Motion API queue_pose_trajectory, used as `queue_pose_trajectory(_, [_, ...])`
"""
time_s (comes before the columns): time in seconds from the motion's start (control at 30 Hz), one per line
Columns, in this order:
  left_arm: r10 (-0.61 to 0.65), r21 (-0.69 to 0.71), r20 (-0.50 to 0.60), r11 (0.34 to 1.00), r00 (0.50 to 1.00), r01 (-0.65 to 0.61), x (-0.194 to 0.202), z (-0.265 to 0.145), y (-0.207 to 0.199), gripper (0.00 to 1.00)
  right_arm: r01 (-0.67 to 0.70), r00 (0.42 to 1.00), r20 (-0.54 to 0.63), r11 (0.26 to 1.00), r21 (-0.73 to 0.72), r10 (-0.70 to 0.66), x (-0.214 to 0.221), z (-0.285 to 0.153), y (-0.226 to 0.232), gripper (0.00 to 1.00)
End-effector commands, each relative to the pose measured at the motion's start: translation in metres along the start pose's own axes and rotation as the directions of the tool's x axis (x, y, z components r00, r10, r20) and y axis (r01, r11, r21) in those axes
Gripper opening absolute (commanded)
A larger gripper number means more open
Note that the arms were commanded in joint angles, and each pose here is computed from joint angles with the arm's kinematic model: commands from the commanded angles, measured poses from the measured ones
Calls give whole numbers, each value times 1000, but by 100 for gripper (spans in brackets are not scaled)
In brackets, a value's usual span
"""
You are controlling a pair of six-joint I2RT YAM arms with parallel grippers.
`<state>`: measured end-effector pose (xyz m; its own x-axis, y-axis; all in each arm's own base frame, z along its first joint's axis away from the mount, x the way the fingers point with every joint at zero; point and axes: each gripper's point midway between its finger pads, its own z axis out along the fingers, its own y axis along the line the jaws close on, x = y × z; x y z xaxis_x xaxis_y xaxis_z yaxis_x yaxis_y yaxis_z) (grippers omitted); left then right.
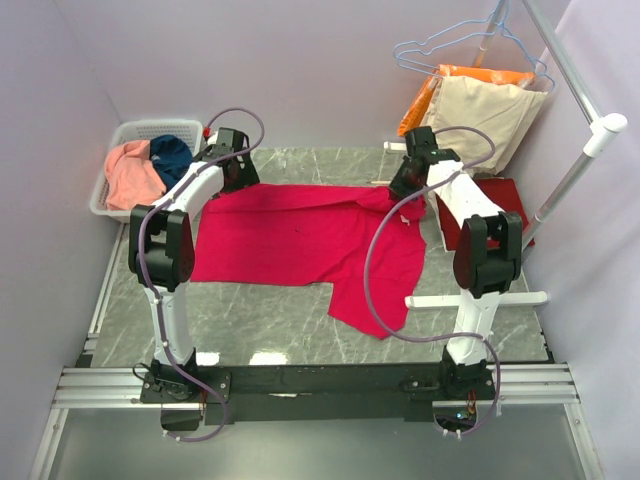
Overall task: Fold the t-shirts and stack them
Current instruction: Fold the tshirt
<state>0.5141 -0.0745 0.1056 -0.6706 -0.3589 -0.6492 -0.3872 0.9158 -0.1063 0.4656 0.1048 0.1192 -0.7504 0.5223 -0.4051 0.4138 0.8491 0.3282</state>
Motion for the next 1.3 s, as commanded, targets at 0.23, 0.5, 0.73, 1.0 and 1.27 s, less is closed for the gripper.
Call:
queue_pose_trajectory(0.23, [7,0,16,1000,1000,-7,-3,-6,-2,99,31,995,-101,995,91,-22,22,1,-22,46])
queue_pose_trajectory(0.5, [12,0,10,1000,1000,-12,2,-7,-3,99,137,982,-146,983,123,-118,54,8,-25,43])
queue_pose_trajectory(0.73, [11,-9,1,1000,1000,-11,7,-7,-1,99,198,963,-192,980,36,-188,86,16,2,40])
queue_pose_trajectory(1.0, [9,-2,-9,1000,1000,-9,12,-10,1,99,234,963,-166,965,118,-213,82,51,2,37])
queue_pose_trajectory(1.27, [14,-2,-5,1000,1000,-14,12,-13,3,99,250,961,-167,952,177,-222,79,72,-5,34])
